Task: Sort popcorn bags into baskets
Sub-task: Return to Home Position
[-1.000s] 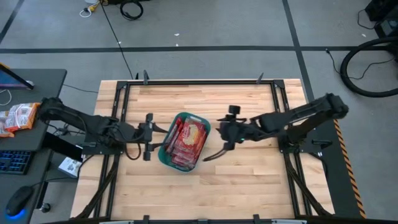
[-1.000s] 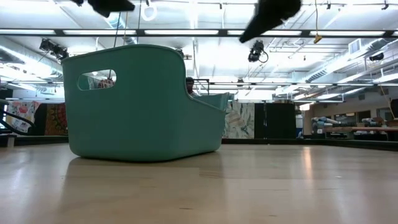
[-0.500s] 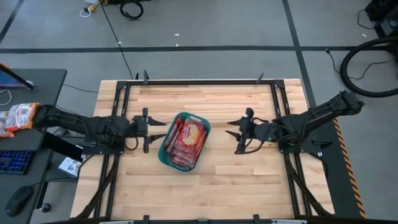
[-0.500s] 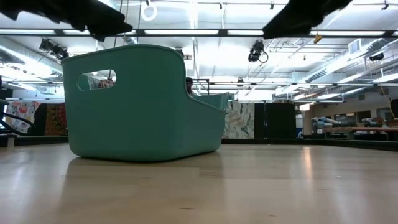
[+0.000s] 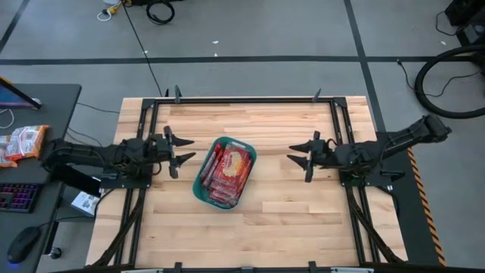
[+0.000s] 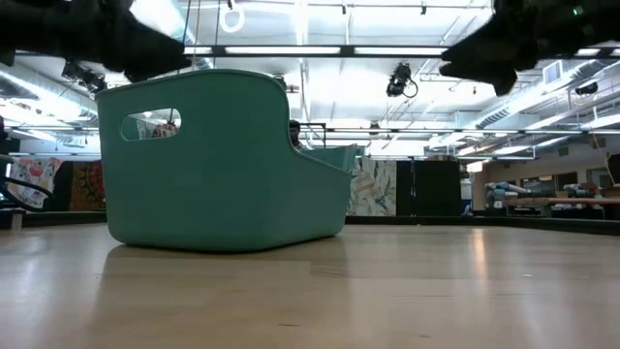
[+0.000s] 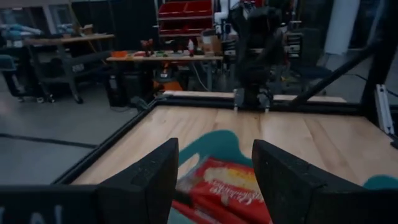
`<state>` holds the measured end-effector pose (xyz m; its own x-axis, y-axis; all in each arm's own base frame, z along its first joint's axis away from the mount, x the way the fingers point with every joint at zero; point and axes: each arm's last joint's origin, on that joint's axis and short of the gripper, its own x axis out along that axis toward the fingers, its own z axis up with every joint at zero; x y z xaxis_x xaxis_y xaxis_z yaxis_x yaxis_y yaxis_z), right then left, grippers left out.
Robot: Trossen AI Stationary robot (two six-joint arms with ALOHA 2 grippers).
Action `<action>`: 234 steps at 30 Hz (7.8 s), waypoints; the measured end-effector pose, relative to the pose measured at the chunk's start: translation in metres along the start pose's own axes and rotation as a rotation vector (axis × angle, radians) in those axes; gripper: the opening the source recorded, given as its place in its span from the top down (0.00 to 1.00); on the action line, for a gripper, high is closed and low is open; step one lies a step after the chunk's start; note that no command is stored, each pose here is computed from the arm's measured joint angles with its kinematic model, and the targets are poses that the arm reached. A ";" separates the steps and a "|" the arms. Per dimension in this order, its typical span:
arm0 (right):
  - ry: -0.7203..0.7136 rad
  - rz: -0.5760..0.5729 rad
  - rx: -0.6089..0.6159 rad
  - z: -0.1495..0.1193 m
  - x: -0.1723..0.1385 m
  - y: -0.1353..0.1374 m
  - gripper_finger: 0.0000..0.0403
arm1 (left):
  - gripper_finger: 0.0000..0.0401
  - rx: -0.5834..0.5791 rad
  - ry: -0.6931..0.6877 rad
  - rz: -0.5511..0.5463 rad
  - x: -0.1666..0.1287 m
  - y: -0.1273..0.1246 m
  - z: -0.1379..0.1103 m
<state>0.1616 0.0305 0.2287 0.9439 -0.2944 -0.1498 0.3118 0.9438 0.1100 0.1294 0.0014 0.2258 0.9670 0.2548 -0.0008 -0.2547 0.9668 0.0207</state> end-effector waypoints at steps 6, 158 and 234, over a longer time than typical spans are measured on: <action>-0.071 0.005 0.047 -0.008 -0.017 -0.014 0.58 | 0.49 -0.023 -0.035 0.052 -0.007 0.008 -0.007; -0.196 0.071 -0.027 -0.061 -0.049 -0.044 0.57 | 0.73 -0.055 0.047 -0.231 -0.021 0.005 -0.063; -0.196 0.072 -0.027 -0.061 -0.049 -0.044 0.57 | 0.73 -0.054 0.047 -0.231 -0.021 0.005 -0.063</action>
<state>0.0952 0.0121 0.1710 0.9675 -0.2473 0.0522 0.2423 0.9663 0.0869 0.1078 0.0023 0.1629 0.9986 0.0259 -0.0463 -0.0277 0.9988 -0.0391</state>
